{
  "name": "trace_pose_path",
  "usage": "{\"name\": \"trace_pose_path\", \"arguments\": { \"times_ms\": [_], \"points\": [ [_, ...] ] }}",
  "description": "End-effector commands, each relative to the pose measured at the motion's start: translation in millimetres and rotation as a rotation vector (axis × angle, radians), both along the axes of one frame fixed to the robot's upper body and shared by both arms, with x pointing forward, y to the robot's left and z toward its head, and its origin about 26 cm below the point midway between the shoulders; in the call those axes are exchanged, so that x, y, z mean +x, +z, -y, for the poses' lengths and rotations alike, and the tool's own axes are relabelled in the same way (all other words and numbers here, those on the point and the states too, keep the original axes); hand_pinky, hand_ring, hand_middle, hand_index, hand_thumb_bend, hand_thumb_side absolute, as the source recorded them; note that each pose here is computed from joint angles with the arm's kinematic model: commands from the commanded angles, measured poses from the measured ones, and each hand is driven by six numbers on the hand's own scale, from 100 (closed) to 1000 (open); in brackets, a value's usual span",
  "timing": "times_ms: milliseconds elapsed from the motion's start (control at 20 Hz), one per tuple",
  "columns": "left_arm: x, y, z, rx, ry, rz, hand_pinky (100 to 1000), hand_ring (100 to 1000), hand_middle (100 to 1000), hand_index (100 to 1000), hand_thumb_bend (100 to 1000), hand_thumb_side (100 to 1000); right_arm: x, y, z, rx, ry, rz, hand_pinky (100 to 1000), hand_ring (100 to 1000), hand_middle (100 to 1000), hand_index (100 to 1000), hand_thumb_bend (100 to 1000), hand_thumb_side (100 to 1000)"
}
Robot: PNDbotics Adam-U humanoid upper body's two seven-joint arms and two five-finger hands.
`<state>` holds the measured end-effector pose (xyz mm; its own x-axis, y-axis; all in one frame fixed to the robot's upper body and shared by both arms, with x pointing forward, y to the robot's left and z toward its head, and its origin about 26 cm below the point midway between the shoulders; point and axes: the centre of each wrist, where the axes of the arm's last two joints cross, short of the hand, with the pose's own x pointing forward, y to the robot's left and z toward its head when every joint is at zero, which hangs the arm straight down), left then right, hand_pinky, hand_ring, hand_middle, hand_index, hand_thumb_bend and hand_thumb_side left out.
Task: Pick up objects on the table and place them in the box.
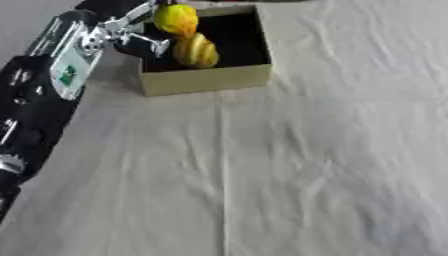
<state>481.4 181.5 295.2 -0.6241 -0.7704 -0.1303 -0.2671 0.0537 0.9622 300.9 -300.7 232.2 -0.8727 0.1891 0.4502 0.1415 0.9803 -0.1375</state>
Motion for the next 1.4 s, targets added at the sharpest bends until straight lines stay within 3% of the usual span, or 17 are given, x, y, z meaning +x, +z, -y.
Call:
{"name": "trace_pose_path", "arguments": {
  "times_ms": [50,150,300,350,400,500,600,700,1000,1050,1200,1400],
  "points": [
    [1.0,12.4,-2.9,0.001,0.006,0.036,741,768,697,756,100,102,-2.8,7.5,-0.6,-0.01,0.011,0.019,858,645,690,776,100,578],
    [2.1,11.3,-2.8,-0.007,0.018,0.044,744,774,706,781,116,120,-2.8,6.3,-1.0,-0.008,0.012,0.013,858,645,690,776,100,580],
    [2.5,11.7,-2.8,0.009,0.055,0.069,793,844,788,906,258,301,-2.9,5.4,-1.1,-0.007,0.013,0.009,858,644,690,776,100,579],
    [2.5,11.8,-2.6,0.017,0.071,0.076,797,848,792,909,268,321,-2.9,5.3,-1.2,-0.007,0.013,0.008,858,644,690,776,100,580],
    [2.4,12.3,-2.7,0.023,0.087,0.086,829,892,831,934,347,408,-2.9,5.2,-1.3,-0.006,0.014,0.008,858,644,689,775,100,581],
    [1.9,13.5,-3.0,0.033,0.119,0.111,849,929,848,944,416,509,-2.8,4.9,-1.5,-0.004,0.014,0.006,858,644,689,775,100,581],
    [1.5,14.3,-3.1,0.025,0.136,0.129,852,936,848,944,449,581,-2.8,4.5,-1.6,-0.002,0.015,0.004,858,644,689,775,100,582],
    [0.3,16.3,-2.5,0.016,0.135,0.147,860,948,855,951,461,623,-2.9,3.9,-1.5,0.0,0.014,0.001,858,644,689,775,100,584],
    [-11.6,36.0,0.7,-0.061,0.082,0.196,849,939,846,944,375,592,-3.2,2.9,-0.8,0.004,0.009,-0.002,858,643,688,774,100,586],
    [-16.2,41.9,1.1,-0.081,0.068,0.213,848,936,845,943,361,588,-3.3,2.8,-0.6,0.005,0.008,-0.002,858,643,688,774,100,579],
    [-45.8,68.3,-1.2,-0.249,-0.026,0.293,832,911,832,932,129,512,-3.7,3.9,1.4,0.005,-0.001,0.007,856,644,687,775,100,562],
    [-122.6,97.6,-17.8,-0.656,-0.266,0.372,803,858,800,912,100,540,-4.5,10.9,7.2,-0.007,-0.028,0.047,854,649,689,777,100,513]
  ]
}}
